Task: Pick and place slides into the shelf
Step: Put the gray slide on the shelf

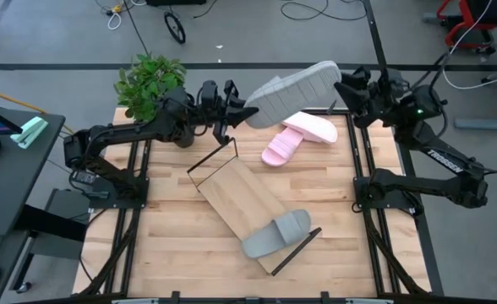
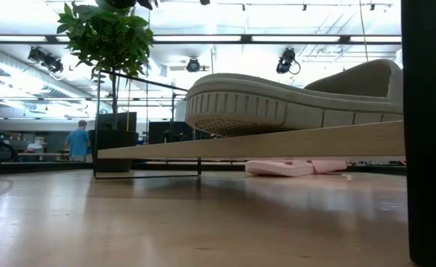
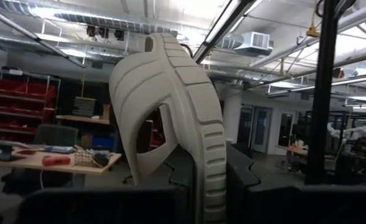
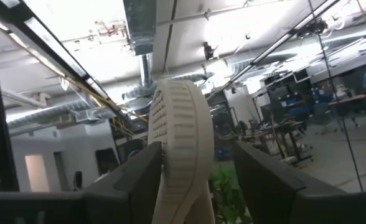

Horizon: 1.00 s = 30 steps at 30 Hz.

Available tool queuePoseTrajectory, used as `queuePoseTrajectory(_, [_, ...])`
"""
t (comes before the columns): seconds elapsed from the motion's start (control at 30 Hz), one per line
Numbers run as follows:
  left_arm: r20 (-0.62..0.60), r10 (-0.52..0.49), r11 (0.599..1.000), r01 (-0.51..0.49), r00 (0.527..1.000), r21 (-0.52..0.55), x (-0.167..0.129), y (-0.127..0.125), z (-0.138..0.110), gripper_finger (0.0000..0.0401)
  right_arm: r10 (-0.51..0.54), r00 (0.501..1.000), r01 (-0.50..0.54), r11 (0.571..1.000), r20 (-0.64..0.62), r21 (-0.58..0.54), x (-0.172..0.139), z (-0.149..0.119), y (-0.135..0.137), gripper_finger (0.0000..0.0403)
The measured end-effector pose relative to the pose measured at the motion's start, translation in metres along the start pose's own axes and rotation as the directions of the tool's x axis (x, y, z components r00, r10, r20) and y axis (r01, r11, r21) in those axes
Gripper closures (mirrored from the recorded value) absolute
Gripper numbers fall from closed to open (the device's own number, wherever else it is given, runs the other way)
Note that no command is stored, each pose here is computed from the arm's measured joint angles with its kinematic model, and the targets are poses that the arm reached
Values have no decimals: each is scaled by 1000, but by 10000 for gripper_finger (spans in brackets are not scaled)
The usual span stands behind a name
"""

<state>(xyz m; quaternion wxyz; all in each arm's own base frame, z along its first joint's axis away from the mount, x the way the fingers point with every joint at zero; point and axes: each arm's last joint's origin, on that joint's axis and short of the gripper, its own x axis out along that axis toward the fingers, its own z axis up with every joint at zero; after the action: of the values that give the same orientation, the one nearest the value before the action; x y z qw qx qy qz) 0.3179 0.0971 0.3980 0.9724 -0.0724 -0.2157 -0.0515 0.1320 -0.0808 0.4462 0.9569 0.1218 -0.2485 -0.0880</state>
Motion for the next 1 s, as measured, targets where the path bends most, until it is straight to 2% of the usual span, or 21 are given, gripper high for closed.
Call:
queuePoseTrajectory(0.23, [-28,7,1000,-7,1000,-6,0,1,-3,357,23,999,-24,999,28,33,4,1,-1,218])
queuePoseTrajectory(0.43, [-33,9,1000,-9,999,-4,0,1,-3,357,46,999,-45,997,-4,62,12,-7,-7,247])
queuePoseTrajectory(0.53, [-43,20,1000,-21,999,-9,0,2,-4,357,52,999,-51,997,-9,64,13,-7,-7,276])
queuePoseTrajectory(0.63, [-67,51,999,-52,996,-15,-1,6,-6,356,64,998,-64,997,-4,45,13,-5,-6,326])
queuePoseTrajectory(0.7, [-80,75,997,-77,994,-17,-2,8,-7,331,69,998,-69,997,1,32,14,-1,-4,344])
queuePoseTrajectory(0.87, [-109,104,994,-107,989,-18,-5,15,-9,240,59,998,-59,998,-13,0,15,16,5,344])
queuePoseTrajectory(1.0, [-127,126,991,-129,984,-19,-7,20,-9,190,-9,990,7,1000,-139,-20,13,27,11,344])
